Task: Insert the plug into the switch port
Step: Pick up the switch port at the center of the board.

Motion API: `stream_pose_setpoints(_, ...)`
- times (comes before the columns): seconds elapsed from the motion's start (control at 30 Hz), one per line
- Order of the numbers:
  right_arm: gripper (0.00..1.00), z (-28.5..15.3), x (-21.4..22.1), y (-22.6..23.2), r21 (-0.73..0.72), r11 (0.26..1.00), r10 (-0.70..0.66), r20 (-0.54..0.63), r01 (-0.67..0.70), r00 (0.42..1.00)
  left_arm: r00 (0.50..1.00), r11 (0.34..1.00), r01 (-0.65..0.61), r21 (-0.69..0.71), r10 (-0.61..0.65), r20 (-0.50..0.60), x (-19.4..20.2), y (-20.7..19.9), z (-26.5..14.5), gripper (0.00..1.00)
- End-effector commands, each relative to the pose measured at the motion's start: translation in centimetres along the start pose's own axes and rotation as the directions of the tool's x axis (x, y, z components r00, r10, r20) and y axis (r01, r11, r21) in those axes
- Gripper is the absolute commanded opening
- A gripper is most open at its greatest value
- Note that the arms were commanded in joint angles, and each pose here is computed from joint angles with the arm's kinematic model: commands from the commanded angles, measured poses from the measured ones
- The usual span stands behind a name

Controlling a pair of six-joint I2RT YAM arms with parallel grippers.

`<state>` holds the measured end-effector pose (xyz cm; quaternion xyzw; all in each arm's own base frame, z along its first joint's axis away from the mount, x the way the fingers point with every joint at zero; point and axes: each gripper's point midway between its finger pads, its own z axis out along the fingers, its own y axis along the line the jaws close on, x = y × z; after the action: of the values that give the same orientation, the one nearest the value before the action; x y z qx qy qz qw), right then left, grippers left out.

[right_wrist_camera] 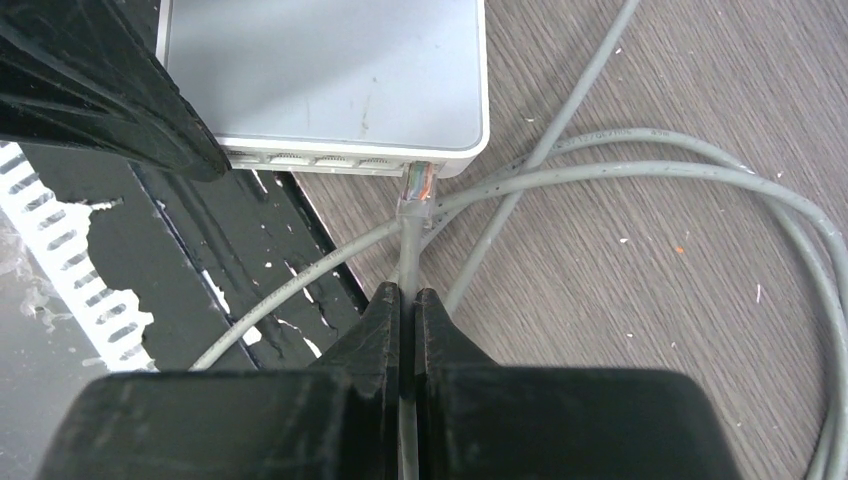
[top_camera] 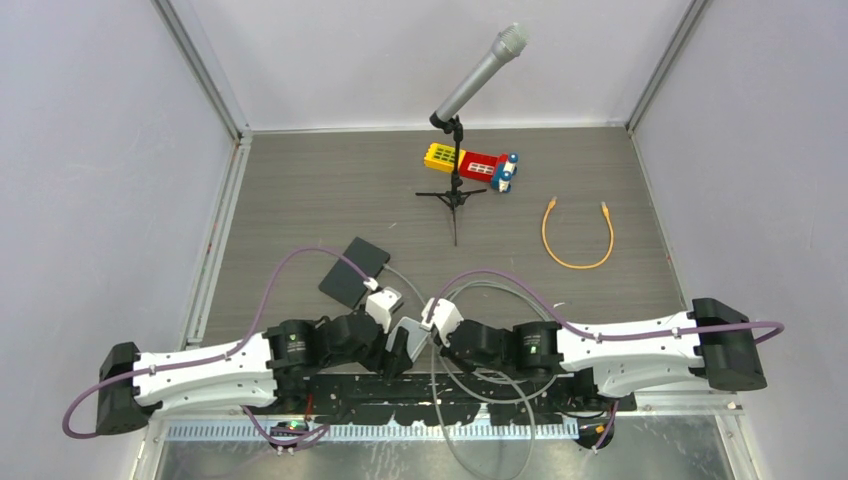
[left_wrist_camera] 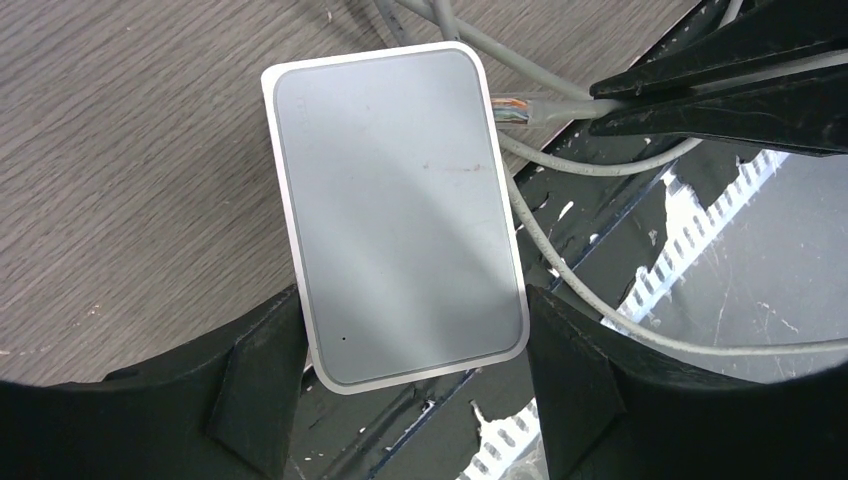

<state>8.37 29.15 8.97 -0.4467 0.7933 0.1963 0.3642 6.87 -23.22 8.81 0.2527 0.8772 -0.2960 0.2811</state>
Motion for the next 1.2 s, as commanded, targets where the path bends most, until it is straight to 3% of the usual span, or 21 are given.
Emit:
stream_pose_setpoints(0.0, 0.0, 0.5, -6.6, 0.9, -0.032, 0.992, 0.128, 0.256, -0.124, 0.958, 0.971, 0.898, -0.015, 0.44, -0.092, 0.22, -6.8, -9.9, -4.0, 0.0)
stream_pose_setpoints(0.77, 0.0, -1.3, -6.5, -1.4, 0.039, 0.992, 0.104, 0.32, -0.122, 0.942, 0.961, 0.901, -0.024, 0.433, -0.098, 0.258, -7.4, -9.5, -5.0, 0.0)
stream_pose_setpoints(1.17, 0.01, -4.8, -4.4, -3.2, 0.084, 0.99, 0.095, 0.22, -0.116, 0.971, 0.945, 0.986, 0.051, 0.162, -0.101, 0.313, -7.7, -3.5, -5.5, 0.0)
